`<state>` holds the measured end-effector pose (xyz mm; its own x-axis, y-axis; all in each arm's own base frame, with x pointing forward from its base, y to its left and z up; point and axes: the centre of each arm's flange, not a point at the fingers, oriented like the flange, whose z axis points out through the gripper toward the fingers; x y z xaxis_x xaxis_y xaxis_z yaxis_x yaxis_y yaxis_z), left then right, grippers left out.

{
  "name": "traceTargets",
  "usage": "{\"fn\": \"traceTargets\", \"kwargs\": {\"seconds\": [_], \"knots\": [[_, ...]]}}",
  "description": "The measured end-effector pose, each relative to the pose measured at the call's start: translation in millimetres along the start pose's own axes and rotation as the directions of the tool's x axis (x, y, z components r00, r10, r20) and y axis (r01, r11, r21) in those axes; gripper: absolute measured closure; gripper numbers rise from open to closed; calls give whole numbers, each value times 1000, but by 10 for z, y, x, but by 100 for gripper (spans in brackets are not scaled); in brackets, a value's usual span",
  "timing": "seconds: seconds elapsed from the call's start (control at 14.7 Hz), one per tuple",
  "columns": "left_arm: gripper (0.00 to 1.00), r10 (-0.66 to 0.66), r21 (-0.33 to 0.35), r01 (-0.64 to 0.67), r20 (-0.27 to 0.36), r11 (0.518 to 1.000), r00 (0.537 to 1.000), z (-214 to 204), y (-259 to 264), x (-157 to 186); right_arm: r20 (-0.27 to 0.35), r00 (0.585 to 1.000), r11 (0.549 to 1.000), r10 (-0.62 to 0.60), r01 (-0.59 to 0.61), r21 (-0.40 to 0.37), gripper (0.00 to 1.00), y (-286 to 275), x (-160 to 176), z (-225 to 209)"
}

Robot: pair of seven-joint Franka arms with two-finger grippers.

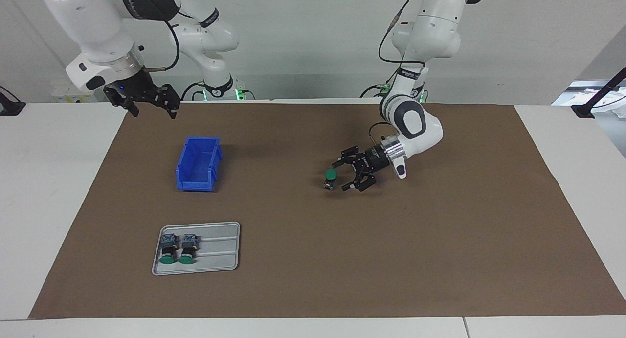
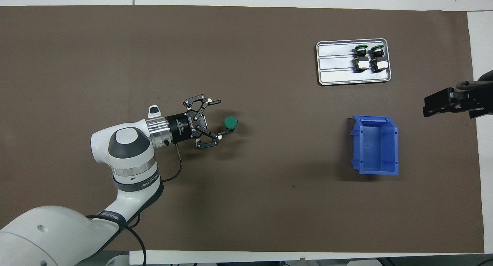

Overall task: Place and press button with both arms
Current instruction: 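Open the left gripper and draw it back from the part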

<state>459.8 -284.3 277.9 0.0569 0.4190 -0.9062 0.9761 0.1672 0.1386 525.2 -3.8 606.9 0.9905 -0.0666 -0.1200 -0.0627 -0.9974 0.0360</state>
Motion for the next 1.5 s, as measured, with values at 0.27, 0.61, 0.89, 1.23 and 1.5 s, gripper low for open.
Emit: {"fn": "traceTargets", "kwargs": {"seconds": [0.27,0.61,0.89,1.23,1.5], "knots": [[0,78,-26,-79,-46,997,996,-171,40,-282,0,1000,1000,0,0,0,0,0,0,0],[0,210,-2,-212,-136,977,968,-437,142,-402,0,1000,1000,0,0,0,0,0,0,0],[0,317,39,-316,-207,948,926,-625,230,-438,0,1000,1000,0,0,0,0,0,0,0],[0,459,139,-437,-284,889,842,-873,437,-365,0,1000,1000,0,0,0,0,0,0,0],[0,587,261,-527,-299,809,752,-1067,577,-390,0,1000,1000,0,0,0,0,0,0,0]]}}
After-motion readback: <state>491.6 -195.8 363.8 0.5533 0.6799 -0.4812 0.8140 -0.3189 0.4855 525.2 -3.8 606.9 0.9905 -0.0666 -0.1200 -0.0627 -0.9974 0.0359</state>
